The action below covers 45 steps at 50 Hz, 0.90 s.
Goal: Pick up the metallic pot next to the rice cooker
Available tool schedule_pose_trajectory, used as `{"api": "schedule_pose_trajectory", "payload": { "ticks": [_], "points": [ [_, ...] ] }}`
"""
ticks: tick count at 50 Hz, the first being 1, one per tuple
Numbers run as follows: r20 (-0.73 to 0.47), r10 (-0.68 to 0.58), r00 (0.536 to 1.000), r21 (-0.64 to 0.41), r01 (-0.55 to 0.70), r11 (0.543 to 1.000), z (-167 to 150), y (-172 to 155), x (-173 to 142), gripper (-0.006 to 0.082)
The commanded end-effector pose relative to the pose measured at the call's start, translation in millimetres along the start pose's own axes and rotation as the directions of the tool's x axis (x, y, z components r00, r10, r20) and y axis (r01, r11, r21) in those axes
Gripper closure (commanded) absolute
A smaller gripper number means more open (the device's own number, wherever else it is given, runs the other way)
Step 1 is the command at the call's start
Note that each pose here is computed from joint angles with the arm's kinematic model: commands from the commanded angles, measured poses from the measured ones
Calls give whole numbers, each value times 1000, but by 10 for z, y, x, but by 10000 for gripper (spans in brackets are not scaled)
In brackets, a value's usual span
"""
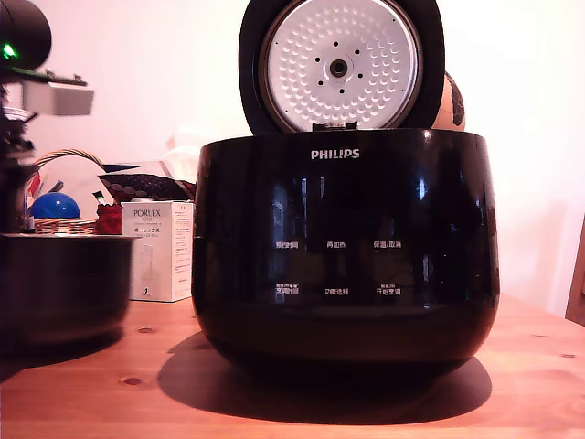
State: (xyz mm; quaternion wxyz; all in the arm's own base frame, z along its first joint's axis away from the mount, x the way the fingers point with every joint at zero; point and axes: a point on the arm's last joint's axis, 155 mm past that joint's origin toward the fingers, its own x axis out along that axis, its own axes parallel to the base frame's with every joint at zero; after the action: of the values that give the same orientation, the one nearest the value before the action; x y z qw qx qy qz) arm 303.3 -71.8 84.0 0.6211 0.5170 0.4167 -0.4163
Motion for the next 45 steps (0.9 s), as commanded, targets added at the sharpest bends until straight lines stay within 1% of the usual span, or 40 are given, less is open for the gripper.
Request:
{"api": "schedule_pose_trajectory", "payload": {
  "ticks": [1,13,24,32,45],
  "points": [
    [20,81,996,-8,-81,997,39,99,-171,788],
    [62,181,982,-18,-180,984,111,164,-486,789],
    [40,206,978,-3,-206,979,73,67,-720,789],
    [60,230,971,-27,-229,973,127,46,-985,789],
    [91,254,963,-21,-253,967,278,71,-1386,789]
  ]
}}
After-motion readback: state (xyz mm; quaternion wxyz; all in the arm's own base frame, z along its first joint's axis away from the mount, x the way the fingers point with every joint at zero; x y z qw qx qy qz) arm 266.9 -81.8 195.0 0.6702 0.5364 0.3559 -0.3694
